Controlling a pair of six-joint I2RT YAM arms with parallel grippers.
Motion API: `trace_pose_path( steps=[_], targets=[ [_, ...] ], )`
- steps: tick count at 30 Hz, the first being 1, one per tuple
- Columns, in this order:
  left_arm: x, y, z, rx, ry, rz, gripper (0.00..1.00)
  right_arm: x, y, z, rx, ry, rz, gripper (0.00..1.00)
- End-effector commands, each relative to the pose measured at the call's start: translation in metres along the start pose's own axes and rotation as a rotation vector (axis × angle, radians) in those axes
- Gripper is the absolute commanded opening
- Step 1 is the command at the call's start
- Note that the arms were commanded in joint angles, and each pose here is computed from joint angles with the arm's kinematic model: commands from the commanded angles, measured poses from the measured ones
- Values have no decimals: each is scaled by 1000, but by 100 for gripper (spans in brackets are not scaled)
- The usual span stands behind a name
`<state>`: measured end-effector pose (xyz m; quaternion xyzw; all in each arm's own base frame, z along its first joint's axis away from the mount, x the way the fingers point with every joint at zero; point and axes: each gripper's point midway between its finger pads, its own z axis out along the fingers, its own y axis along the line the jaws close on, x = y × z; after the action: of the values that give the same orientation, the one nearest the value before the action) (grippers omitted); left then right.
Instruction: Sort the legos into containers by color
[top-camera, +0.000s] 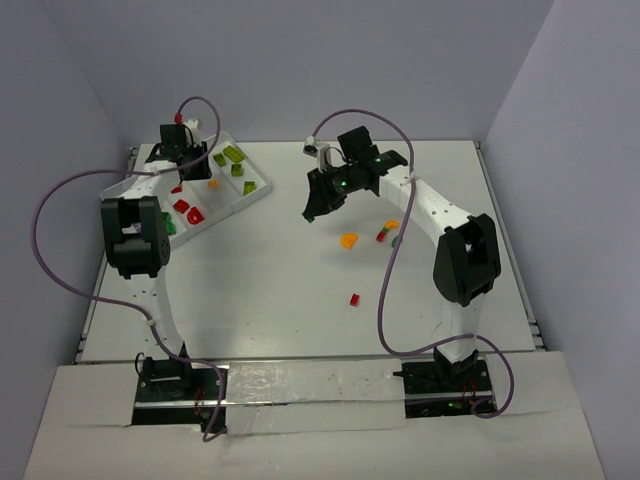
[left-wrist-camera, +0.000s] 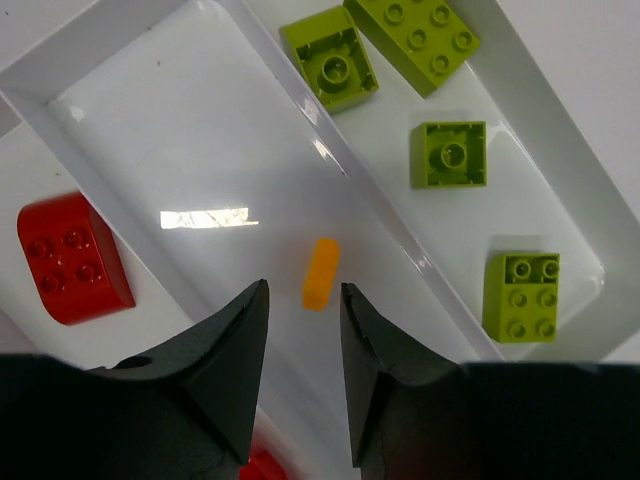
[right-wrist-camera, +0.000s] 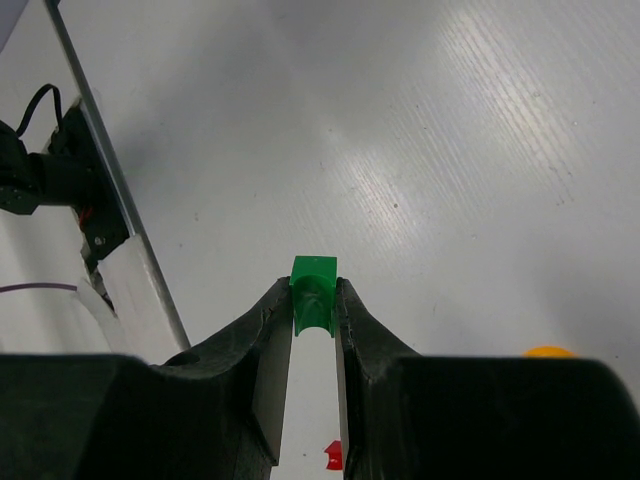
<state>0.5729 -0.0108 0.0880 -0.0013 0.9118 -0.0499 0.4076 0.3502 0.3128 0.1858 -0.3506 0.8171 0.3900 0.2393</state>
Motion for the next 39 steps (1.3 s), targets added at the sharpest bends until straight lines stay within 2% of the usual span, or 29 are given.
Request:
trace_pose_path(
  steps=[1,3,7,9,11,13,15,16,17,18,19,20,22,25,34,39],
  targets=[
    [-30,0,7,-17,-78,12,49,-20,6,-5,3,-36,-30,0],
    [-30,-1,9,-9,-73,8,53,-20,7,-6,7,-38,-30,0],
    [-51,-12,-5,44,-102,6,54,-24,9,-11,19,-54,-29,0],
    [-59,-33,-22,158,-122,4,54,-26,11,-13,21,-67,-25,0],
    [-76,-73,-73,367,-173,2,54,-32,16,-15,11,-93,19,0],
    [-72,-97,-107,494,-188,-8,55,-44,19,-17,6,-143,60,0],
    [-57,-120,-155,606,-206,-34,55,-52,24,-16,-39,-181,193,0],
    [-56,-133,-176,637,-226,-31,55,-54,25,-15,-65,-191,266,0],
    [-37,-144,-194,663,-226,-40,54,-62,24,-14,-100,-224,349,0],
    [-38,-151,-218,673,-268,-32,54,-61,25,-12,-127,-223,457,0],
    [-24,-154,-214,667,-241,-39,55,-67,24,-11,-131,-249,458,0],
    [-24,-163,-234,668,-278,-21,55,-62,16,-5,-116,-251,623,0],
    [-4,-178,-246,678,-252,-17,56,-56,2,6,-66,-260,830,0],
    [13,-189,-250,660,-207,-21,57,-44,-8,16,-37,-244,994,0],
    [40,-233,-247,696,-109,47,63,-49,1,14,-80,-256,1105,0],
    [55,-255,-238,694,-63,134,64,-50,5,15,-123,-243,1163,0]
  ],
)
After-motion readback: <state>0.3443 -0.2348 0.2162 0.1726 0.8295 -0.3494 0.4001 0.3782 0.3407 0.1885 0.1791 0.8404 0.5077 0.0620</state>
